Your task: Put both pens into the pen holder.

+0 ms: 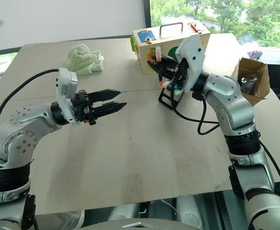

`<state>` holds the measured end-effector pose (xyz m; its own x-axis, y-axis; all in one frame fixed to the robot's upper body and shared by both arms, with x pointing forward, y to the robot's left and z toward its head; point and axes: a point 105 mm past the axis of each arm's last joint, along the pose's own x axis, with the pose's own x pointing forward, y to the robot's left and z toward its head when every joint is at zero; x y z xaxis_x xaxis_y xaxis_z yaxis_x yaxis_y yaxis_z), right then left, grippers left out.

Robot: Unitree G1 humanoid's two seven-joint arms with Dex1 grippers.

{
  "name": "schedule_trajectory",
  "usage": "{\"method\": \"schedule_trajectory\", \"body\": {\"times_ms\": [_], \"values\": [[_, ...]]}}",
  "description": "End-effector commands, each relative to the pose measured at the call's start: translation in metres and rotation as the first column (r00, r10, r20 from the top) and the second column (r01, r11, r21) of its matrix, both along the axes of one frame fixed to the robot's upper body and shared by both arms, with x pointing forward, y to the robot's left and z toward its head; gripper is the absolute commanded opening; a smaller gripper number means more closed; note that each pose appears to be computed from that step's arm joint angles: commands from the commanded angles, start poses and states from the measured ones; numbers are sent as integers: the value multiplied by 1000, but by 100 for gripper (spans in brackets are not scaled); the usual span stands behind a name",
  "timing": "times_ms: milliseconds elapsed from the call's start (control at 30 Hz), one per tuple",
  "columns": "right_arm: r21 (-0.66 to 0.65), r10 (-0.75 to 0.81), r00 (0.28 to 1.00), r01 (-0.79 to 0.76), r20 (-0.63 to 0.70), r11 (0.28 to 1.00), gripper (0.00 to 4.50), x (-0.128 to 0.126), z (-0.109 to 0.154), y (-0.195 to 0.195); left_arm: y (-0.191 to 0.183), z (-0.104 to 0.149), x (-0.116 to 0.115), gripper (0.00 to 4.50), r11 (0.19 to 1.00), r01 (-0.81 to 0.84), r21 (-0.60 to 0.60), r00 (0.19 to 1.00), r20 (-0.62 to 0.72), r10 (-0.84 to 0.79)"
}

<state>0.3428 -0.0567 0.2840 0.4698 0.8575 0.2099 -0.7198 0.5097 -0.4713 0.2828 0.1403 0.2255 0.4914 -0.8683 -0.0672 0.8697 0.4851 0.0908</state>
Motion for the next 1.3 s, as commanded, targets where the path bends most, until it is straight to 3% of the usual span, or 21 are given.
{"method": "schedule_trajectory", "body": {"times_ms": [33,233,567,767,800,1000,1167,1300], "values": [[-65,-27,988,37,151,997,11,3,3,-2,-7,9,-11,258,999,37,13,998,57,-38],[-192,-8,980,47,199,980,11,5,-28,1,-8,6,-10,258,1000,23,20,998,64,-24],[-287,-74,935,181,348,941,11,19,-43,-4,-7,5,-9,258,999,22,27,998,63,-23],[-318,-141,930,254,339,913,11,36,-56,-13,-7,3,-8,258,999,16,32,997,70,-18],[-324,-148,930,262,336,909,114,38,-57,-15,-7,3,-8,265,999,16,32,997,71,-18],[-273,-170,918,277,358,921,390,38,-52,-17,-4,1,-7,265,999,14,37,997,78,-17],[-144,-149,944,198,294,970,390,23,-36,-23,-2,-4,-4,265,999,-5,35,997,76,3],[-117,-51,991,66,124,991,390,-3,-54,-33,14,-25,0,265,992,-86,89,994,68,80]]}}
